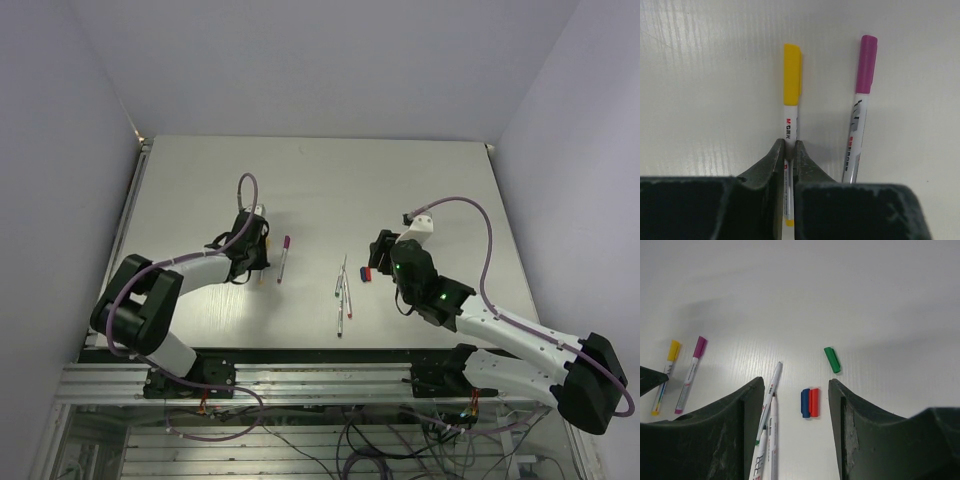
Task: Insert the pens into the pen caps
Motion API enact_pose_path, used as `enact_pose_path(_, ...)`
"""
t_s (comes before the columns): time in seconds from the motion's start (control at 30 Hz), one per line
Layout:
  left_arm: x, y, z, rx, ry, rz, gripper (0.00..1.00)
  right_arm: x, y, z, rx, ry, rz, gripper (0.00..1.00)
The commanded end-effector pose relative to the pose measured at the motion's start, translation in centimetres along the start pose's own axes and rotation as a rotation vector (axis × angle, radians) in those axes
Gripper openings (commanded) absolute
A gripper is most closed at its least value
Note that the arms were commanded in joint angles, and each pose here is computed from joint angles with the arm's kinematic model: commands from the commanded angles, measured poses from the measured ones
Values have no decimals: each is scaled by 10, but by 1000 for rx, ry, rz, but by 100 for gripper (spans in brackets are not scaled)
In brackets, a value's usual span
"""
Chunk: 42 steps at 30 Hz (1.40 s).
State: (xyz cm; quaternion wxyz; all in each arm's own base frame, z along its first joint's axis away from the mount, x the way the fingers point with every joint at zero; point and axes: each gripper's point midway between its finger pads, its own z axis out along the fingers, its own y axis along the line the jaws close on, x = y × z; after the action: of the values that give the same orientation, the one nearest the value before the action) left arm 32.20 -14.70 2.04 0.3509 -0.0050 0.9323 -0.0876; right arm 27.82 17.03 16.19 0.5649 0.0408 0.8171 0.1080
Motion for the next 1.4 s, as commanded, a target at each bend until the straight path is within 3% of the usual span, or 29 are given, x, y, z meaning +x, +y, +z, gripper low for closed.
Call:
enact_pose_path(0.0, -15, -8, 6, 25, -24, 8, 24, 3, -2, 0, 8, -2, 19, 53)
enact_pose_path(0.1, -19, -10, 8, 26, -30, 7, 38, 3, -2, 0, 5, -3, 17, 53)
enact_pose_path(0.23, -29, -12, 5, 25, -50, 0, 46, 2, -3, -2, 4, -10, 17, 53)
enact_pose_path(0.63, -79, -22, -47, 61, -223, -51, 49, -5, -18, -2, 85, -57, 57, 51)
enact_pose_path(0.77, -73, -42, -54, 148, -226, -33, 49, -6, -28, -2, 114, -77, 84, 52)
enact_pose_path(1.0, -52, -101, -57, 244, -215, 91, 51, -4, -45, 1, 166, -65, 138, 68)
enact_pose_path(1.37, -14, -172, -34, 316, -135, 234, 55, 2, -60, -4, 205, -57, 146, 61)
